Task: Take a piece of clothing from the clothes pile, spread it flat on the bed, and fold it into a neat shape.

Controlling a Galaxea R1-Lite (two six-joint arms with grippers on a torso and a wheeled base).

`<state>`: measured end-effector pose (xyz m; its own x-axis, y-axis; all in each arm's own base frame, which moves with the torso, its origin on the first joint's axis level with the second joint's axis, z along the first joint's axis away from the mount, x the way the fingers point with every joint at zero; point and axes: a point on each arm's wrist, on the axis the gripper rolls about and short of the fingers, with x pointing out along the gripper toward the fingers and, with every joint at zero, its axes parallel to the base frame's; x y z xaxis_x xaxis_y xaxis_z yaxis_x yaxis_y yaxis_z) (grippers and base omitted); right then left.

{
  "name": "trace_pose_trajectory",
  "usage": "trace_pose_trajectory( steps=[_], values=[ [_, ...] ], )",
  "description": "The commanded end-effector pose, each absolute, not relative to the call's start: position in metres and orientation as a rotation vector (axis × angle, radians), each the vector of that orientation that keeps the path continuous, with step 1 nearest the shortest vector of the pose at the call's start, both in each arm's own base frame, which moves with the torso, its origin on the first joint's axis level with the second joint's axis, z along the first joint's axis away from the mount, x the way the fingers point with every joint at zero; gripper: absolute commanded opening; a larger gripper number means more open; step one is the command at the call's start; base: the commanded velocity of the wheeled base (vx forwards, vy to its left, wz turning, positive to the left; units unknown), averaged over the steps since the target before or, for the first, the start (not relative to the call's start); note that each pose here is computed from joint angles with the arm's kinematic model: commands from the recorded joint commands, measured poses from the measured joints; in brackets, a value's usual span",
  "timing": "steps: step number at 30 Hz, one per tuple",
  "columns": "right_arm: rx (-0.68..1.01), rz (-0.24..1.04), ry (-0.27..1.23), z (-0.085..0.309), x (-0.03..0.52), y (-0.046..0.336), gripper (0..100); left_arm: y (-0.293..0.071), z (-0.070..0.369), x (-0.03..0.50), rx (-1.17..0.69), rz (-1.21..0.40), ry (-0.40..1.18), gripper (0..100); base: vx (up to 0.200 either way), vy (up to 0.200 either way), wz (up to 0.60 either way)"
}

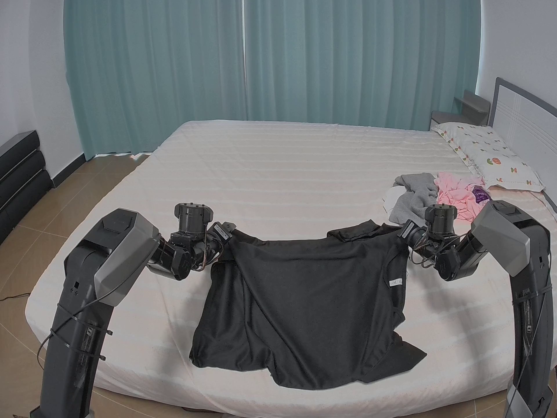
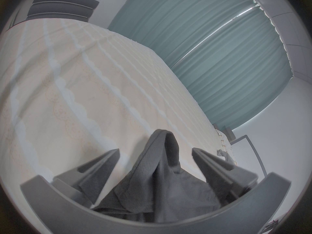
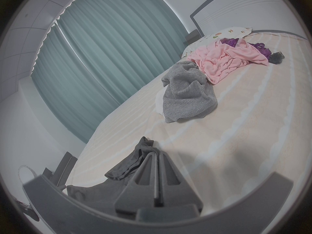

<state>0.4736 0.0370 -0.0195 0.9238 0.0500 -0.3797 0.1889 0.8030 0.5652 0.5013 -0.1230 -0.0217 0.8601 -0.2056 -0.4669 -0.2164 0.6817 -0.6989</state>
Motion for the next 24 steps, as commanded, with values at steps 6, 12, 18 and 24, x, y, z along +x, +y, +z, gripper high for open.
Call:
trace_pose_trajectory(
  steps=[6,12,18,24],
  values=[
    [0.638,-0.073,0.400,-0.023,0.473,0.039,0,-0.115,-0.020,0.507,-0.829,0.047,0.520,0,0.000,0.000,0.00],
    [0.637,-0.067,0.382,-0.029,0.475,0.040,0,-0.091,0.011,0.513,-0.802,0.085,0.419,0,0.000,0.000,0.00],
    [0.635,-0.058,0.372,-0.031,0.477,0.043,0,-0.055,0.041,0.519,-0.751,0.119,0.328,0,0.000,0.000,0.00],
    [0.637,-0.038,0.341,-0.025,0.483,0.050,0,-0.036,0.060,0.530,-0.755,0.126,0.249,0,0.000,0.000,0.00]
  ],
)
